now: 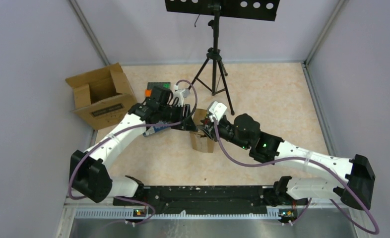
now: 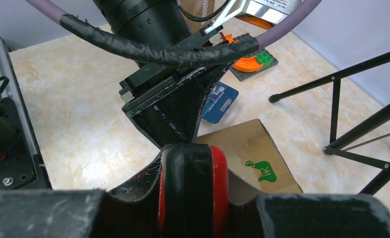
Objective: Unpack the express box
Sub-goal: Cut the express box at the center of the board.
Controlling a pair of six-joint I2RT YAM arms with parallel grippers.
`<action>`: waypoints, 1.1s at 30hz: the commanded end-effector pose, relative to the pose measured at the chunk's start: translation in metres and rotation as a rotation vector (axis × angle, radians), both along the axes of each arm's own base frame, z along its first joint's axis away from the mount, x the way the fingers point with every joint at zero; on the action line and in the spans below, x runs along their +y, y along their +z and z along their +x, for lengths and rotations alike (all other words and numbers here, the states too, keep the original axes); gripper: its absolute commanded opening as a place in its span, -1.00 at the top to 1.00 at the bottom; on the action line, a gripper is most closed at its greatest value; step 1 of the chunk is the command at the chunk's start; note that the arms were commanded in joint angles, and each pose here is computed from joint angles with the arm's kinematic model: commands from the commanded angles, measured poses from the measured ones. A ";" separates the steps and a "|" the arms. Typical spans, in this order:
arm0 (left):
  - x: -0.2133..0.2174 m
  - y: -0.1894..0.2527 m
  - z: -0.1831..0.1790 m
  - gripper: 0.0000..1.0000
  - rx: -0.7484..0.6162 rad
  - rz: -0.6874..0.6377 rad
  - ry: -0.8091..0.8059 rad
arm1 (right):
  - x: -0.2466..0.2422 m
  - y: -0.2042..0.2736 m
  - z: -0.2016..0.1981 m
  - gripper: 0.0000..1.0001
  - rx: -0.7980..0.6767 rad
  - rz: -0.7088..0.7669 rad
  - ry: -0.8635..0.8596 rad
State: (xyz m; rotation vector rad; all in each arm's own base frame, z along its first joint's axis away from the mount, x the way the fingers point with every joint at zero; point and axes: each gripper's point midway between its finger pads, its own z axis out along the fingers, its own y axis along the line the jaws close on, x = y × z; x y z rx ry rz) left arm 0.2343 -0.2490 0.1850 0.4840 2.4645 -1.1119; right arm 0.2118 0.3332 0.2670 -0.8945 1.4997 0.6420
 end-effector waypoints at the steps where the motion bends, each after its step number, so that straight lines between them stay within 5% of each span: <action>1: -0.005 -0.008 -0.028 0.06 0.074 0.022 -0.016 | -0.005 0.016 0.019 1.00 -0.057 0.016 -0.062; 14: -0.006 -0.011 -0.028 0.31 0.104 0.026 0.053 | -0.005 0.064 0.016 1.00 -0.110 0.140 -0.053; 33: -0.016 -0.013 -0.022 0.28 0.085 0.049 0.021 | -0.014 0.112 -0.001 1.00 -0.199 0.257 0.004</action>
